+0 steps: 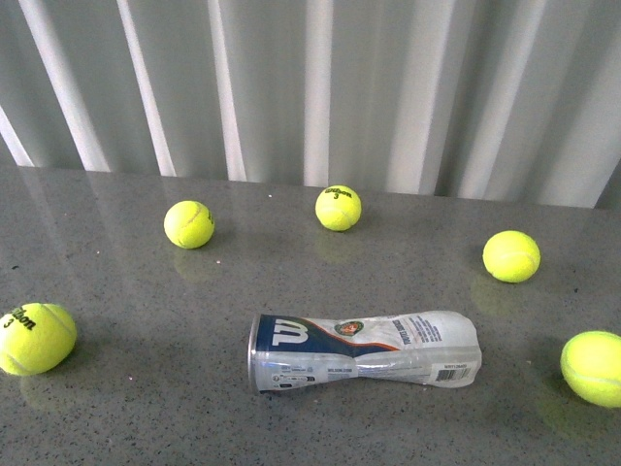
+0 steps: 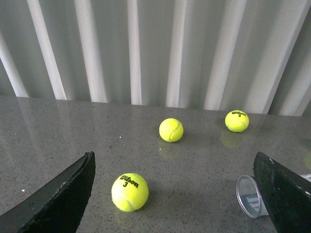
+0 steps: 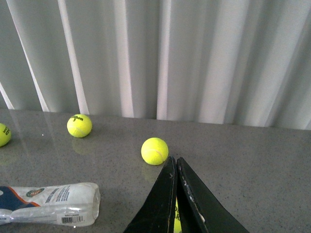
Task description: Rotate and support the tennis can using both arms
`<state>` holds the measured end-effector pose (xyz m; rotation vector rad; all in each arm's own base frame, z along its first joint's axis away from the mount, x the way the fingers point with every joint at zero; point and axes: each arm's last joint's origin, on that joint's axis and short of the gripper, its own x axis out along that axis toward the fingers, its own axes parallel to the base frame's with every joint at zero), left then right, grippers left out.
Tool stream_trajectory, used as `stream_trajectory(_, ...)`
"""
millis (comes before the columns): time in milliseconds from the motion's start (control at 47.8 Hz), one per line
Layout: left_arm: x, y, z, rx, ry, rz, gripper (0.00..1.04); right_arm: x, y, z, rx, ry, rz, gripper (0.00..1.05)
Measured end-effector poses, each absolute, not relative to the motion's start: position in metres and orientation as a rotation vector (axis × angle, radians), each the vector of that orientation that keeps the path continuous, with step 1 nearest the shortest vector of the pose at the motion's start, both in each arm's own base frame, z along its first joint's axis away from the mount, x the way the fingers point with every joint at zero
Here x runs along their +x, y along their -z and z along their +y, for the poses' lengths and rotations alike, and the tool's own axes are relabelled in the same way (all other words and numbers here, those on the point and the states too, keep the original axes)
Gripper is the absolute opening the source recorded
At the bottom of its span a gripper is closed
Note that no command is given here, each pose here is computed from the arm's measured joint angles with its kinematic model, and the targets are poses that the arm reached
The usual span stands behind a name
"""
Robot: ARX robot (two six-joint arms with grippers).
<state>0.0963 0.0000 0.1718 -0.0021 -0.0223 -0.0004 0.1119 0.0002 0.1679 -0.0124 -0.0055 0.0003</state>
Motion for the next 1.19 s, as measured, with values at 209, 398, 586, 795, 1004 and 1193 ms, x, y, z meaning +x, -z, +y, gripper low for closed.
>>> stream_trajectory(209, 0.096, -0.172, 0.0, -0.002, 0.0, -0.022, 0.98, 0.108, -0.168, 0.0, -0.012, -0.001, -0.008, 0.03)
stream_trajectory(398, 0.096, -0.172, 0.0, -0.002, 0.001, -0.023, 0.98, 0.098, -0.165, 0.0, -0.011, -0.001, -0.002, 0.03)
stream_trajectory(586, 0.096, -0.172, 0.0, -0.002, 0.0, -0.023, 0.98, 0.098, -0.165, 0.0, -0.011, -0.001, -0.001, 0.1)
stream_trajectory(795, 0.096, -0.172, 0.0, -0.002, 0.0, -0.023, 0.98, 0.098, -0.165, 0.0, -0.011, -0.001, -0.001, 0.44)
stream_trajectory(1004, 0.105, -0.181, 0.002, -0.046, 0.062, 0.378, 0.98, 0.098, -0.165, 0.0, -0.011, -0.004, -0.002, 0.83)
stream_trajectory(1193, 0.172, -0.252, -0.003, -0.047, 0.178, 0.272, 0.98, 0.098, -0.165, 0.0, -0.01, -0.002, -0.002, 0.97)
